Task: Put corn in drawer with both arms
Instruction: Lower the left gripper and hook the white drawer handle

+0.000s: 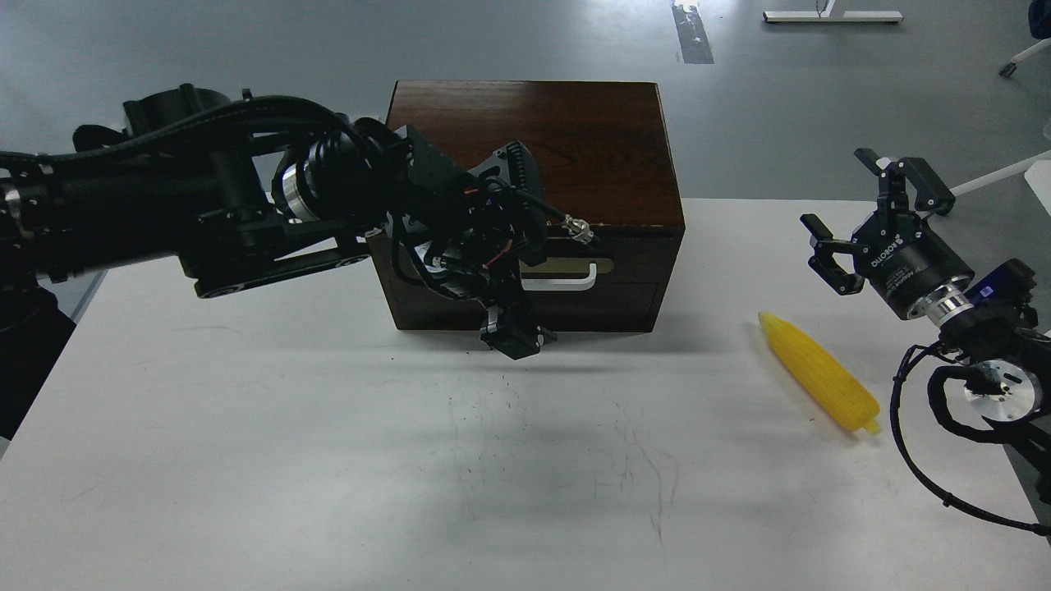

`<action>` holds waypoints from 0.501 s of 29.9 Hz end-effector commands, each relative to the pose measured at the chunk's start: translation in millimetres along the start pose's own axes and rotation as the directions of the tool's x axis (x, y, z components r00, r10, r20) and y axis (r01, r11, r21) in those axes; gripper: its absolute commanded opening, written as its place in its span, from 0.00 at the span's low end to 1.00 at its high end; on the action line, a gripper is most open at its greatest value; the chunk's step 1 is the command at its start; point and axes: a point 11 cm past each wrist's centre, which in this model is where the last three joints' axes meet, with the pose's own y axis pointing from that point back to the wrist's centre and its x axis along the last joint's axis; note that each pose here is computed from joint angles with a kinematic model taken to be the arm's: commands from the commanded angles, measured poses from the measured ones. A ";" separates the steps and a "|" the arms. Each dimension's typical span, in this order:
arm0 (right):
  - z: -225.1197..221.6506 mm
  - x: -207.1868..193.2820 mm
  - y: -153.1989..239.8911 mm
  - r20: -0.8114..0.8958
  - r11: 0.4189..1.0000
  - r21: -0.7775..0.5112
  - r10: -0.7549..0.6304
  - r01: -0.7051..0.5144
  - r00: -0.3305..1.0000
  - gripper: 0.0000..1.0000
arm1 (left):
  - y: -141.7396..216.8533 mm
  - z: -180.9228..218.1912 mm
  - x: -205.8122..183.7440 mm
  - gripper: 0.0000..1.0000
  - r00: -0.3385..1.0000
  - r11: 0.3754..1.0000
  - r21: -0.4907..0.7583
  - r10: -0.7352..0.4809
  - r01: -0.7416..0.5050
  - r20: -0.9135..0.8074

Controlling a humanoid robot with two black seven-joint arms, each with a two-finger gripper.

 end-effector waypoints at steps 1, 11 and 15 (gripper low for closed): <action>0.3 -0.1 0.4 0.000 1.000 -0.001 0.000 0.000 1.000 1.00 | -3.8 -0.7 -0.2 0.99 1.000 1.000 0.002 -0.007 0.007 0.000; 1.2 1.1 2.2 0.000 1.000 -0.004 0.002 -0.002 1.000 1.00 | -8.7 -3.3 -5.2 0.99 1.000 1.000 0.005 -0.015 0.015 -0.019; 1.2 1.1 2.2 0.000 1.000 -0.004 0.002 -0.002 1.000 1.00 | -11.7 -2.4 -9.7 0.99 0.999 1.000 0.001 -0.024 0.024 -0.025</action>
